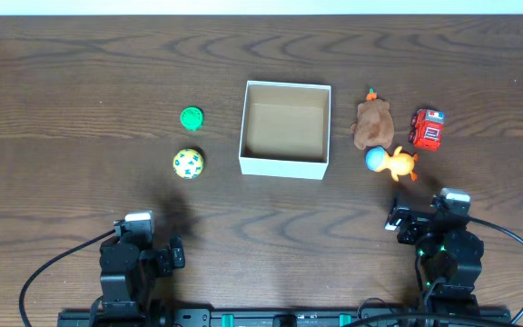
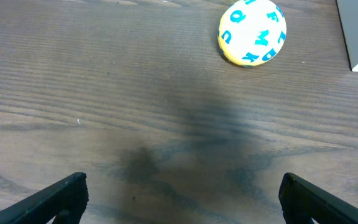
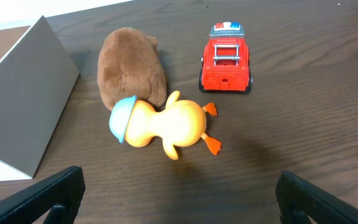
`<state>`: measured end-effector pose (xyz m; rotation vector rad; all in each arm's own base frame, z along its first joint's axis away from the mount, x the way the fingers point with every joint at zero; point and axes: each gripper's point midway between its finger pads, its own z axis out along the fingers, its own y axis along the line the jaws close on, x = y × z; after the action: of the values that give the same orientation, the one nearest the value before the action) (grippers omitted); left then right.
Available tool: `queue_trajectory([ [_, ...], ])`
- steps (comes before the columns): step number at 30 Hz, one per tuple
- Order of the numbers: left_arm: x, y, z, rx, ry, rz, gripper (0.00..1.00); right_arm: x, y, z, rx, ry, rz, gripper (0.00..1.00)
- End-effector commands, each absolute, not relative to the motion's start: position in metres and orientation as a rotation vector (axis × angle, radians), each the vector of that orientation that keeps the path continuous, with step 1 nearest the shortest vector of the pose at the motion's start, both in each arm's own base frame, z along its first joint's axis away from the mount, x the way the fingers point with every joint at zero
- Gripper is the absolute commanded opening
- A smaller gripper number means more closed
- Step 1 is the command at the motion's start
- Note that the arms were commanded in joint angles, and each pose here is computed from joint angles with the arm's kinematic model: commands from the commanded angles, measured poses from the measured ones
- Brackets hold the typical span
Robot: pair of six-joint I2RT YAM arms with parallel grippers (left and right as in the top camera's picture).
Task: Pack container
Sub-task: 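Raise the right arm from rest toward the brown plush hamster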
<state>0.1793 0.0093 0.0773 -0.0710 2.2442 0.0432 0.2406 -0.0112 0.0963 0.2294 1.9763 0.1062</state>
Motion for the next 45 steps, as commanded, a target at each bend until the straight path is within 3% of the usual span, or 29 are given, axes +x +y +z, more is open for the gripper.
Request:
queue_trajectory([
  [1, 0.179, 0.009, 0.076, -0.074, 2.247, 0.041, 0.98, 0.240, -0.008, 0.096, 0.233, 1.976, 0.128, 0.99],
  [39, 0.179, 0.009, 0.076, -0.074, 2.247, 0.041, 0.98, 0.240, -0.008, 0.096, 0.233, 1.976, 0.128, 0.99],
  [45, 0.176, 0.025, 0.075, -0.018, 2.254, 0.199, 0.98, 0.241, -0.008, 0.097, 0.232, 1.969, 0.128, 0.99],
])
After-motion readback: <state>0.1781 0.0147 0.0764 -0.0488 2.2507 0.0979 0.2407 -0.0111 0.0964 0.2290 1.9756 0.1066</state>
